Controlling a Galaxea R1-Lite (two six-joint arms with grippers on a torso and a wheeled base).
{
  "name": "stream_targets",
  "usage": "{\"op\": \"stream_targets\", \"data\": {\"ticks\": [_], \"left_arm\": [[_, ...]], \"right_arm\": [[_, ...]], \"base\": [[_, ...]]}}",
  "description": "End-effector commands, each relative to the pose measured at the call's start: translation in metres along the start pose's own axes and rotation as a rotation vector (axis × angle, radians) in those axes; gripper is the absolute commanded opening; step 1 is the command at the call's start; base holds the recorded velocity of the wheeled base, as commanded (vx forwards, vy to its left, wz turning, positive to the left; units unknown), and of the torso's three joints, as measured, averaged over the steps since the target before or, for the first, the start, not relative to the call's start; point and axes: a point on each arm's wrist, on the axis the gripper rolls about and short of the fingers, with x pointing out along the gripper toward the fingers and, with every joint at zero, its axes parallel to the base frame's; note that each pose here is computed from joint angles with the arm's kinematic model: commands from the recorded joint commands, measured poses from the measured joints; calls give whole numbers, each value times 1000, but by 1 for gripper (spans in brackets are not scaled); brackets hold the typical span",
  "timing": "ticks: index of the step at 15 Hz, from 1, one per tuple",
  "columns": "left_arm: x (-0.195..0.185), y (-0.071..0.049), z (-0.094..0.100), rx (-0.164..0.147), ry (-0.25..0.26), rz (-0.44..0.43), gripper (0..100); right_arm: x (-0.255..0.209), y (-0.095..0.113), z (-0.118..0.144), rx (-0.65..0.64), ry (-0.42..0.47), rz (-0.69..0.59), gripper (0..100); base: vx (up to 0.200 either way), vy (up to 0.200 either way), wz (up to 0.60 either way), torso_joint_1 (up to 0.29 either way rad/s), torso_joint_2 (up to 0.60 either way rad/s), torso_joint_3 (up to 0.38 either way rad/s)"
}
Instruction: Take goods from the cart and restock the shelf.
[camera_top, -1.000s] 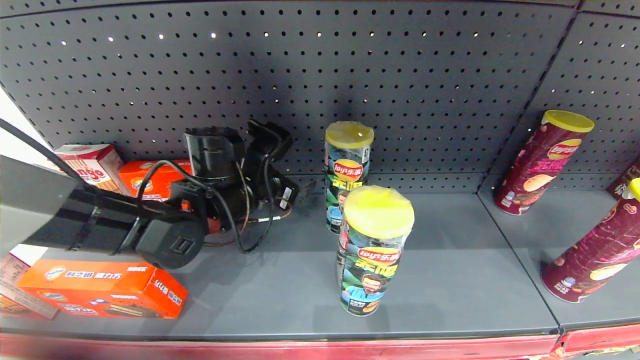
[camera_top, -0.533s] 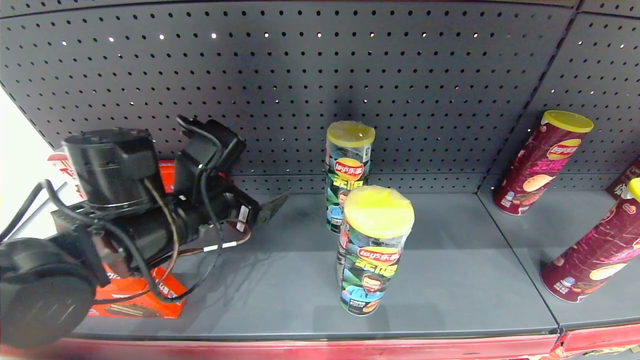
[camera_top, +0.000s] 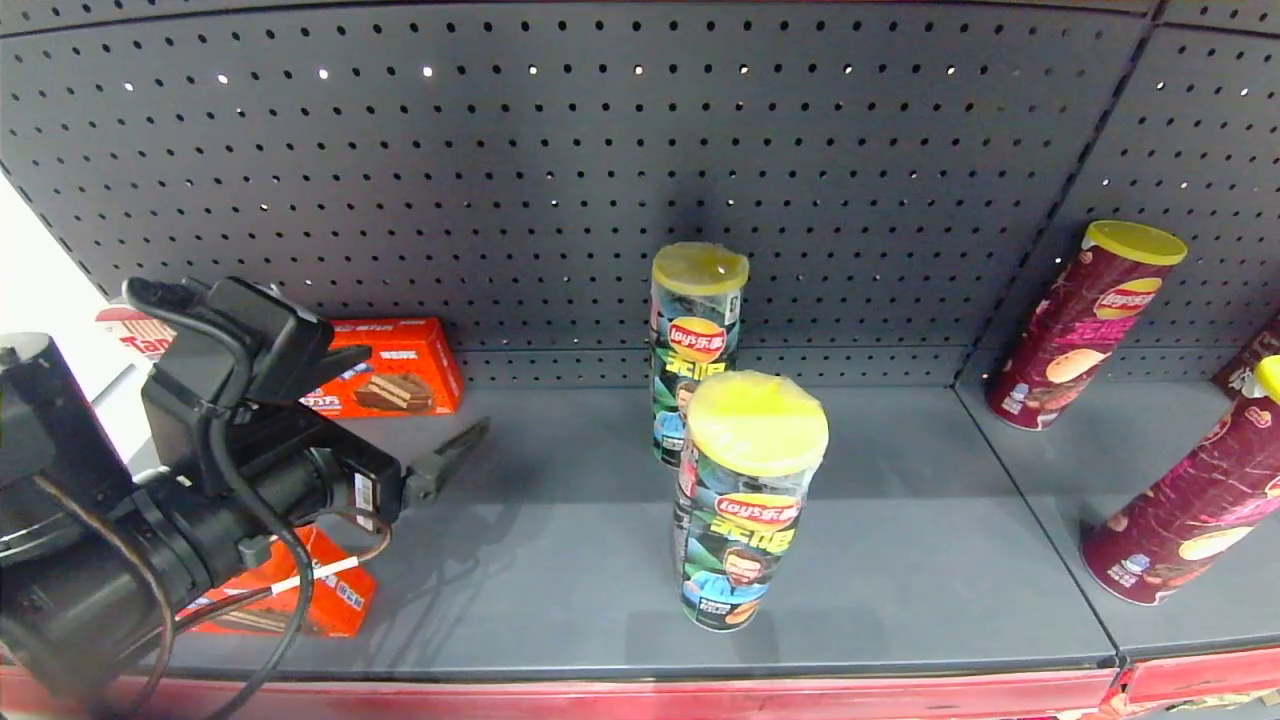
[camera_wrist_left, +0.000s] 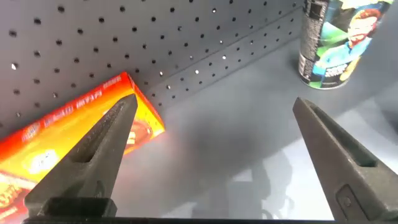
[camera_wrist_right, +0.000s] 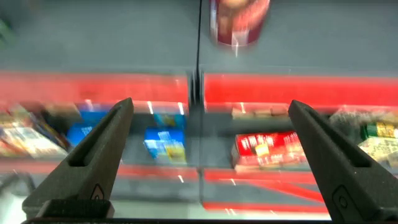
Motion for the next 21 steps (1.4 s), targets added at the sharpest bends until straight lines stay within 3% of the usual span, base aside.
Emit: {"op": "stream_targets", "data": {"ticks": [1, 4, 6, 10, 13, 17, 21], "left_arm": [[-7, 1, 2, -12, -18, 7, 100], [-10, 0, -3, -13, -2, 3, 100], [-15, 0, -3, -13, -6, 5, 100], [-14, 0, -2, -13, -9, 2, 100], [-15, 1, -3, -13, -4, 7, 100], [-14, 3, -3, -12, 1, 17, 100], [-14, 2, -3, -12, 0, 11, 100]], "right_arm": [[21, 5, 105, 101, 22, 137, 100], [39, 13, 115, -2, 98, 325, 100], [63, 29, 116, -68, 215, 491, 100], [99, 63, 103, -192, 346, 644, 100], [126, 82, 99, -233, 368, 586, 100], [164, 112, 103, -249, 315, 494, 100], [181, 127, 104, -261, 335, 496, 100]], "base": [[0, 0, 0, 0, 0, 0], [0, 0, 0, 0, 0, 0], [0, 0, 0, 0, 0, 0], [0, 0, 0, 0, 0, 0], [0, 0, 0, 0, 0, 0], [0, 0, 0, 0, 0, 0], [0, 0, 0, 0, 0, 0]]}}
